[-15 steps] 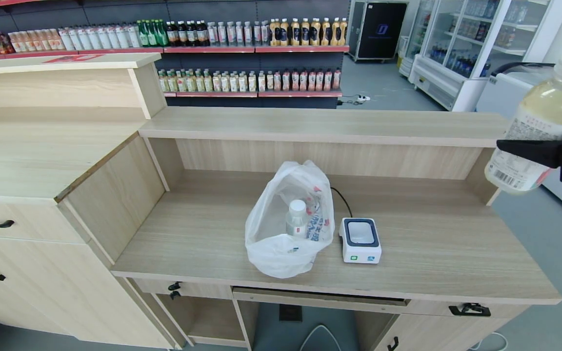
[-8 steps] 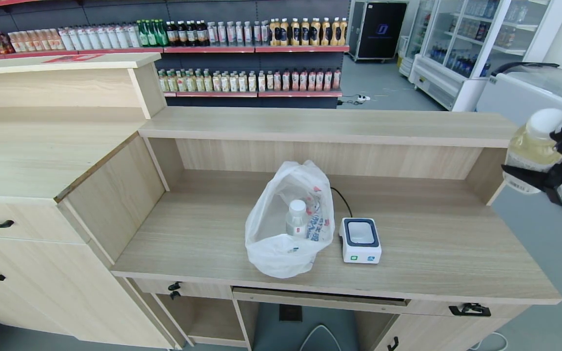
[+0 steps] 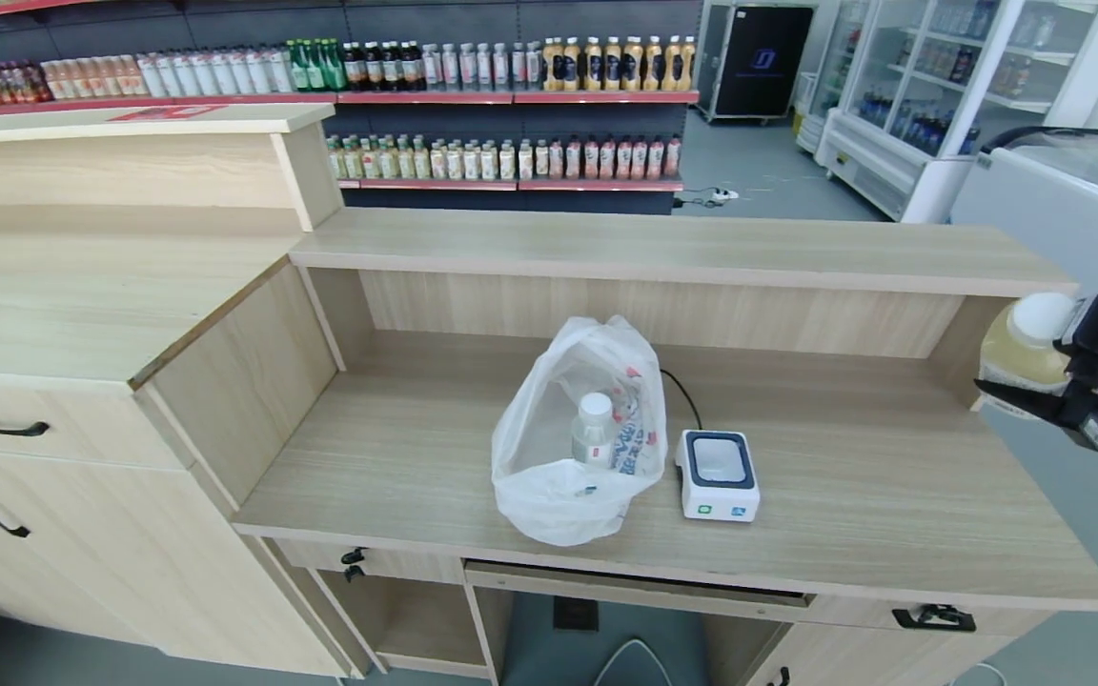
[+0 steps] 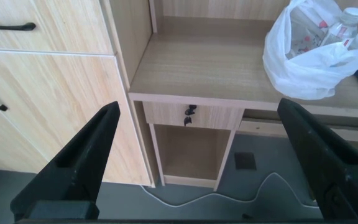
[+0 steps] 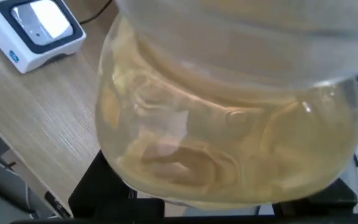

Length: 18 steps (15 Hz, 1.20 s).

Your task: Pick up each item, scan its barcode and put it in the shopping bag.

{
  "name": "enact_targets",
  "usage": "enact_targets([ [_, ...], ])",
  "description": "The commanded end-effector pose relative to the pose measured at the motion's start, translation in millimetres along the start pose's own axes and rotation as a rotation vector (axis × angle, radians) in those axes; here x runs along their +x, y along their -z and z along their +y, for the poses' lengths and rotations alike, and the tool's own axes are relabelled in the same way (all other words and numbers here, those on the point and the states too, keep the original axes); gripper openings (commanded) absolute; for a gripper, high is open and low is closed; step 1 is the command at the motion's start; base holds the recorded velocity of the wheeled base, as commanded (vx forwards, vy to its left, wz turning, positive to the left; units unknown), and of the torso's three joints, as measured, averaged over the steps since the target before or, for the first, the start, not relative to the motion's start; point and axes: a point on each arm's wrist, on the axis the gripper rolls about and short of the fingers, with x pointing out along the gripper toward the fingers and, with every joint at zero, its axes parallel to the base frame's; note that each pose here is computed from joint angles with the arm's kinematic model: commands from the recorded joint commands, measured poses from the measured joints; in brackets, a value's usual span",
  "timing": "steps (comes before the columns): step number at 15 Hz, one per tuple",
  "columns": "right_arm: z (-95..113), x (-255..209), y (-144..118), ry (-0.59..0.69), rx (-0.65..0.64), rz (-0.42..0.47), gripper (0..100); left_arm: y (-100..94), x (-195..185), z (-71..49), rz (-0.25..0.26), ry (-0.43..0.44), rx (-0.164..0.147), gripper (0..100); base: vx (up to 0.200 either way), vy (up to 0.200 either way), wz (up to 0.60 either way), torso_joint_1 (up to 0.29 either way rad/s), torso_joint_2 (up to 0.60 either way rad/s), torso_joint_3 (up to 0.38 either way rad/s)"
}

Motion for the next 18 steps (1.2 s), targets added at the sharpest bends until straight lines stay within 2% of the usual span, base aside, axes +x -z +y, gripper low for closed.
enact_targets([
  [1, 4.8, 20.5, 16.2, -0.04, -0.049, -0.024, 0, 0.0, 0.0, 0.0, 0.0, -0.001, 0.0, 100, 0.0, 0.0, 0.6, -0.002, 0.0, -0.007],
  [2, 4.9, 23.4, 17.6, -0.035, -0.069, -0.036, 0, 0.0, 0.0, 0.0, 0.0, -0.001, 0.0, 100, 0.0, 0.0, 0.6, 0.007, 0.0, 0.002],
  [4, 9.9, 39.1, 27.4, -0.079, -0.107, -0.156, 0, 0.0, 0.0, 0.0, 0.0, -0.001, 0.0, 100, 0.0, 0.0, 0.3, 0.004, 0.0, 0.001],
  [5, 12.6, 44.1, 29.8, -0.093, -0.138, -0.179, 0, 0.0, 0.0, 0.0, 0.0, -0.001, 0.0, 100, 0.0, 0.0, 0.0, 0.0, 0.0, 0.0],
  [7, 16.2, 48.4, 35.4, -0.104, -0.215, -0.184, 0, 0.0, 0.0, 0.0, 0.0, -0.001, 0.0, 100, 0.0, 0.0, 0.0, 0.0, 0.0, 0.0],
  [11, 21.4, 53.1, 46.6, -0.133, -0.192, -0.225, 0, 0.0, 0.0, 0.0, 0.0, -0.001, 0.0, 100, 0.0, 0.0, 0.0, 0.0, 0.0, 0.0],
  [15, 34.4, 59.2, 65.4, -0.188, -0.172, -0.296, 0, 0.0, 0.0, 0.0, 0.0, -0.001, 0.0, 100, 0.0, 0.0, 0.0, 0.0, 0.0, 0.0],
  [18, 44.7, 61.1, 82.7, -0.217, -0.178, -0.315, 0, 0.0, 0.0, 0.0, 0.0, -0.001, 0.0, 100, 0.0, 0.0, 0.0, 0.0, 0.0, 0.0],
])
